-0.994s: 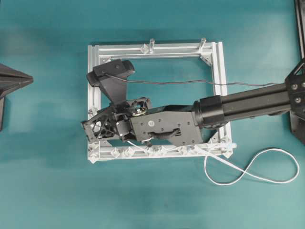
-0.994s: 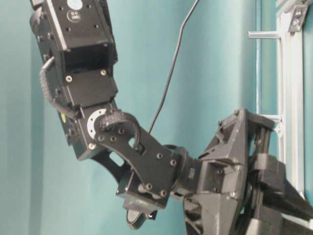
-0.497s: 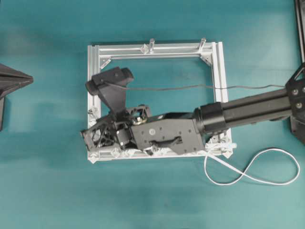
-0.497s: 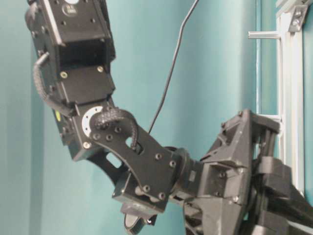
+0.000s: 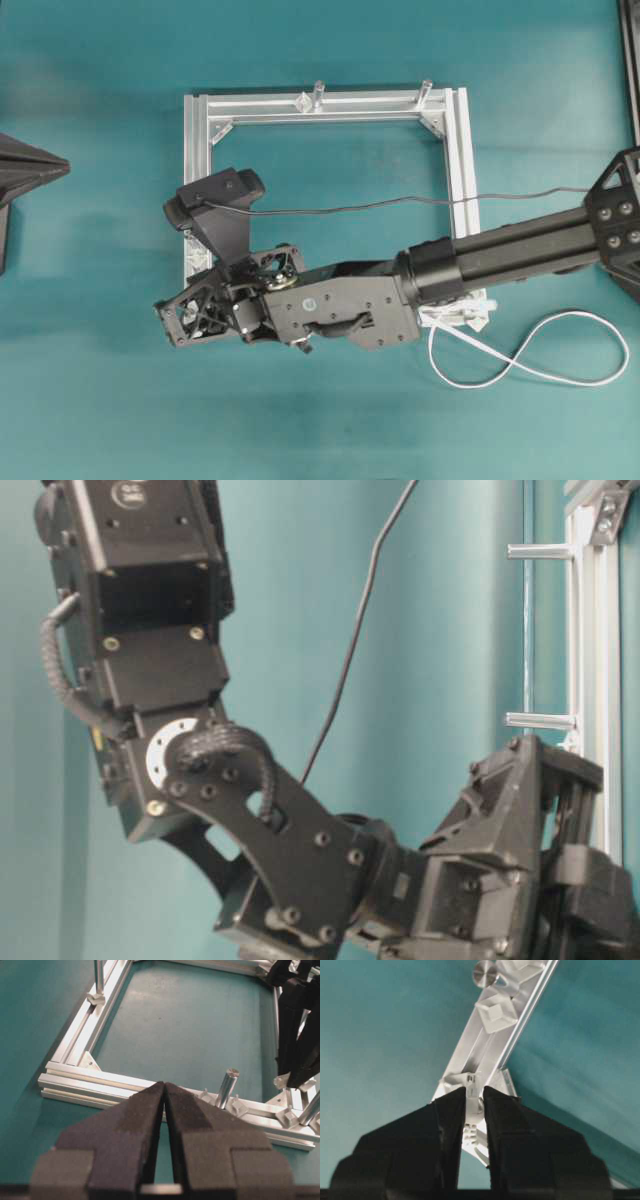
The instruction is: Move the cable alternately left and right between 8 closely spaced pins so it hooks onto each one.
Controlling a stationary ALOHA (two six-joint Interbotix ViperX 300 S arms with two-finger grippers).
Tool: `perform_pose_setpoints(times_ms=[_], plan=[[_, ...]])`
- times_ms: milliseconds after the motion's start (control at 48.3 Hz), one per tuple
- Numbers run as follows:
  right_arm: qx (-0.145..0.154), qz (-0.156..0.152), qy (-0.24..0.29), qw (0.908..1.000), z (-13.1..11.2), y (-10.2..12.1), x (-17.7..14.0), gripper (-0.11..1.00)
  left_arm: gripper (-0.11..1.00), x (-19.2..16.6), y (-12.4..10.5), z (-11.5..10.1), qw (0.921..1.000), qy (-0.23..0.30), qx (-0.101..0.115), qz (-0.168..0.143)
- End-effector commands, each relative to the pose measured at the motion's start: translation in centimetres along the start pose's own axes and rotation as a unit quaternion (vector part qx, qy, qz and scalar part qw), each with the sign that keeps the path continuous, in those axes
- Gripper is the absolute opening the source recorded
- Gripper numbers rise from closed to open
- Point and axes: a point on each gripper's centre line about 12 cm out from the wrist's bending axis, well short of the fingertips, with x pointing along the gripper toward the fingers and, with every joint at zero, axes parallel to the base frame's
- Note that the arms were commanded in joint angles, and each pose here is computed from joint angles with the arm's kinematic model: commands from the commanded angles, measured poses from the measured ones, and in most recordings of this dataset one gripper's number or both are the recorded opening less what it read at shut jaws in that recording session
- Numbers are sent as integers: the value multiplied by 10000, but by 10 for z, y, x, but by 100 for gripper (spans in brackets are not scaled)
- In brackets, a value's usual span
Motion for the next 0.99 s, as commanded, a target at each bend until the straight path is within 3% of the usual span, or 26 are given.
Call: perform_pose_setpoints(times_ms=[0, 207, 973], plan=[[-1, 268, 37, 9996, -4, 15, -20, 15, 9, 0, 0, 5, 10000, -61, 0, 2], [-33, 134, 64, 9999, -11, 13, -23, 15, 9, 0, 0, 5, 10000, -69, 0, 1], [-30, 149, 66, 9999, -11, 15, -25, 15, 9, 0, 0, 5, 10000, -69, 0, 1]])
